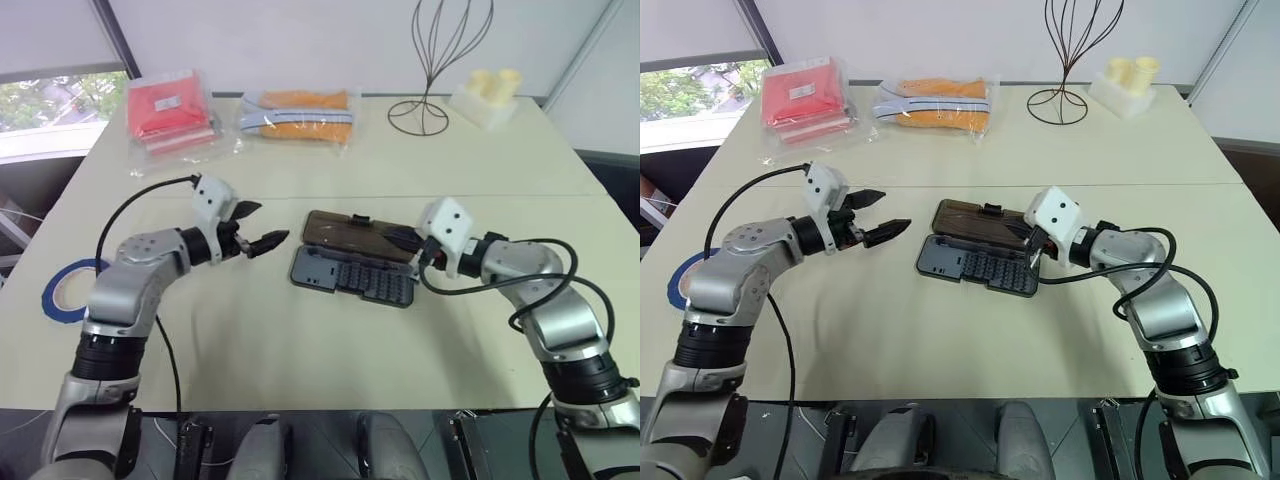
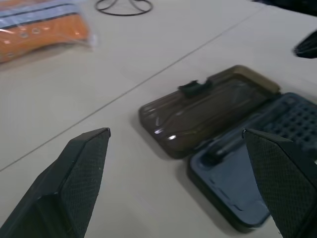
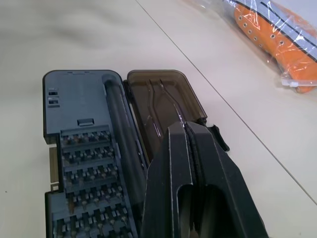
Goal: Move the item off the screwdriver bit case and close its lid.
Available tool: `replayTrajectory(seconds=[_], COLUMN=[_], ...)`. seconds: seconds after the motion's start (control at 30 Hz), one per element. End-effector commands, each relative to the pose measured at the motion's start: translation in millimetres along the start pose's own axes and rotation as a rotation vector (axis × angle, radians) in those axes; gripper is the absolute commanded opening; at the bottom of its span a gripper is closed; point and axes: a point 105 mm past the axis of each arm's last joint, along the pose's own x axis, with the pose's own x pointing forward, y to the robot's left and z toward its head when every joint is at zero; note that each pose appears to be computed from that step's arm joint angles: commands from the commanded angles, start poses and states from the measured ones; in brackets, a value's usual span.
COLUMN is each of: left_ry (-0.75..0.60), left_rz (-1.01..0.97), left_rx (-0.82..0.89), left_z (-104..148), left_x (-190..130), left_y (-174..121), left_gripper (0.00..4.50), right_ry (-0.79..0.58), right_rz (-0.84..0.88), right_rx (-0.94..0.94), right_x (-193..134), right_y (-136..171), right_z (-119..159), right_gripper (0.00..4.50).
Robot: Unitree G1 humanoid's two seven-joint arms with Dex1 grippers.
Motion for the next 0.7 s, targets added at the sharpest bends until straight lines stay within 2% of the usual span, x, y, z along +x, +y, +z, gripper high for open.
replayTrajectory(seconds=[0.03, 0.23, 0.33, 0.5, 0.53, 0.7], left_ry=[-0.018, -0.020, -0.028, -0.018, -0.015, 0.020], left_rz=[-0.016, -0.047, -0.079, -0.148, -0.161, -0.205], left_rx=[0.043, 0.034, 0.025, 0.019, 0.020, 0.025], left_z=[12.5, 11.2, 11.4, 9.3, 8.3, 0.7], left_x=[-2.8, -0.1, 1.3, 5.1, 5.8, 8.9], left_y=[1.5, -1.3, -4.7, -13.0, -14.6, -19.8], left_gripper=[4.44, 4.44, 3.08, 0.37, 0.08, 0.08], right_ry=[-0.040, -0.040, -0.039, -0.037, -0.038, -0.043], right_rz=[-0.035, -0.040, -0.038, -0.027, -0.027, -0.030], right_rx=[-0.048, -0.052, -0.055, -0.061, -0.060, -0.047], right_x=[-7.2, -7.8, -8.5, -11.7, -12.0, -11.7], right_y=[-8.2, -9.6, -10.1, -13.7, -14.9, -19.5], right_z=[13.6, 14.1, 14.6, 16.9, 17.8, 21.8], right_gripper=[0.00, 0.00, 0.00, 0.00, 0.00, 0.00])
